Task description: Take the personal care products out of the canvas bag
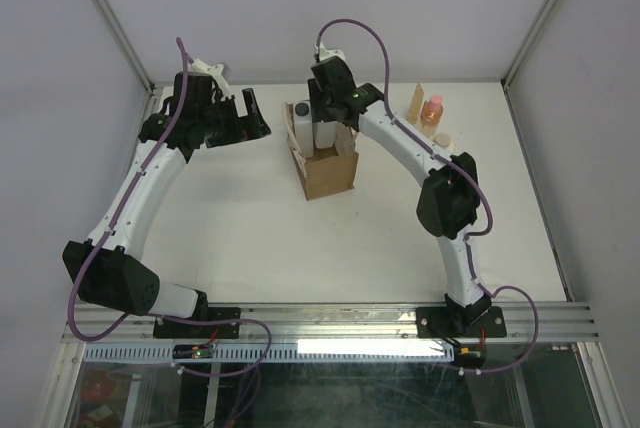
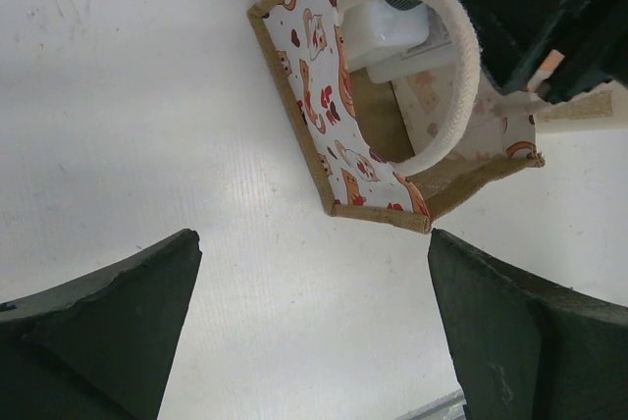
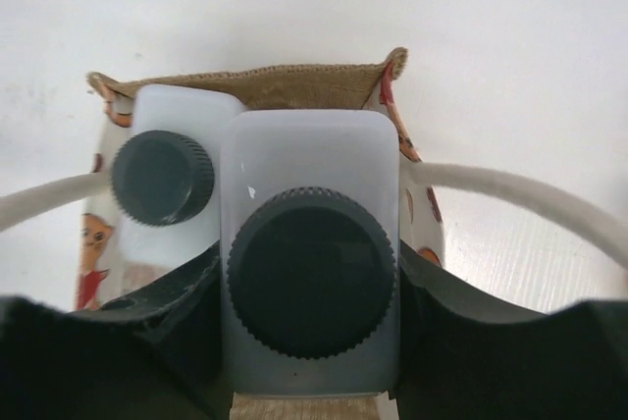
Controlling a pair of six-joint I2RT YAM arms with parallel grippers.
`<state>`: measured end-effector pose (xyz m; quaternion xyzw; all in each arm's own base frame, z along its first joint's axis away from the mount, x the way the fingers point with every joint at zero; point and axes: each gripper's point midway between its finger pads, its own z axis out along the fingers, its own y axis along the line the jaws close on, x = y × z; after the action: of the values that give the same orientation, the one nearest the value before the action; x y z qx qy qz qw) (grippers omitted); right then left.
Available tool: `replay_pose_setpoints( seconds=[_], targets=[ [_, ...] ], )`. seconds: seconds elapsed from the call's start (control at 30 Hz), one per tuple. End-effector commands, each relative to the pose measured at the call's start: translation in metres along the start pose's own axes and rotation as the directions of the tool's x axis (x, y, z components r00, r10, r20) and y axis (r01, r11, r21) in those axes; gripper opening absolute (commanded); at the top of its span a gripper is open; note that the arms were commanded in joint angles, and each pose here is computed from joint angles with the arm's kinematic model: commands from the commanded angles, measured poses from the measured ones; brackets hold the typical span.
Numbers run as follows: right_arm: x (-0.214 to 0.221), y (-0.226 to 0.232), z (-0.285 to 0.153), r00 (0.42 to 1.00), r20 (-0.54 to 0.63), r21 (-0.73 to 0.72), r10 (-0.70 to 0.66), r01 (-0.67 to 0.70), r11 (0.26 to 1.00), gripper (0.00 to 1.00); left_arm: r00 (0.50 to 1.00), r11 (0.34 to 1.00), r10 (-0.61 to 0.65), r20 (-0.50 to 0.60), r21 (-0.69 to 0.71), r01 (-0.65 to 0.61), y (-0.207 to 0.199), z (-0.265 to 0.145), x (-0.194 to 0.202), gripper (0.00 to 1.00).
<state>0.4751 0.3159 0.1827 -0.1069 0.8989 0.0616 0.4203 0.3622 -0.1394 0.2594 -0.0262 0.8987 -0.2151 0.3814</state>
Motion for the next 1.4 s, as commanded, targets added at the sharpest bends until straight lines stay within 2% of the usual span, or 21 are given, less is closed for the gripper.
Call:
replay_pose_setpoints(
  seconds=[0.0, 0.3, 0.63, 0.77, 0.93, 1.1, 1.23, 1.37],
  targets=[
    [-0.115, 0.017, -0.103, 0.931, 0.318, -0.194, 0.178, -0.120, 0.974, 0.00, 0.998, 0.999, 0.002, 0.055, 0.047, -0.005, -0.012, -0.006, -0.015, 0.99],
    [-0.130, 0.024, -0.173, 0.891, 0.366, -0.398, 0.269, -0.112, 0.911, 0.00, 0.999, 0.999, -0.009, 0.048, 0.050, 0.007, -0.010, -0.004, -0.010, 0.99],
    [-0.127, -0.024, -0.241, 0.842, 0.412, -0.461, 0.349, -0.138, 0.877, 0.00, 0.999, 0.996, -0.037, 0.030, 0.079, 0.035, -0.015, 0.001, -0.005, 0.99],
    [-0.106, -0.050, -0.253, 0.849, 0.421, -0.399, 0.318, -0.142, 0.906, 0.00, 0.998, 0.995, -0.047, 0.029, 0.089, 0.045, -0.016, 0.003, -0.005, 0.99],
    [-0.064, -0.097, -0.264, 0.883, 0.404, -0.233, 0.238, -0.152, 0.961, 0.00, 0.998, 0.992, -0.064, 0.024, 0.106, 0.061, -0.020, 0.005, -0.006, 0.99],
    [-0.026, -0.135, -0.279, 0.904, 0.412, -0.066, 0.118, -0.099, 0.993, 0.00, 0.997, 0.991, -0.074, 0.015, 0.112, 0.071, -0.022, 0.006, -0.003, 0.99],
    [0.008, -0.164, -0.264, 0.914, 0.387, 0.055, 0.121, -0.153, 0.987, 0.00, 0.996, 0.990, -0.087, 0.009, 0.112, 0.085, -0.023, 0.004, 0.002, 0.99],
    [0.040, -0.178, -0.235, 0.917, 0.353, 0.079, 0.184, -0.225, 0.971, 0.00, 0.996, 0.989, -0.091, 0.012, 0.118, 0.088, -0.026, 0.002, 0.002, 0.99]
  ],
)
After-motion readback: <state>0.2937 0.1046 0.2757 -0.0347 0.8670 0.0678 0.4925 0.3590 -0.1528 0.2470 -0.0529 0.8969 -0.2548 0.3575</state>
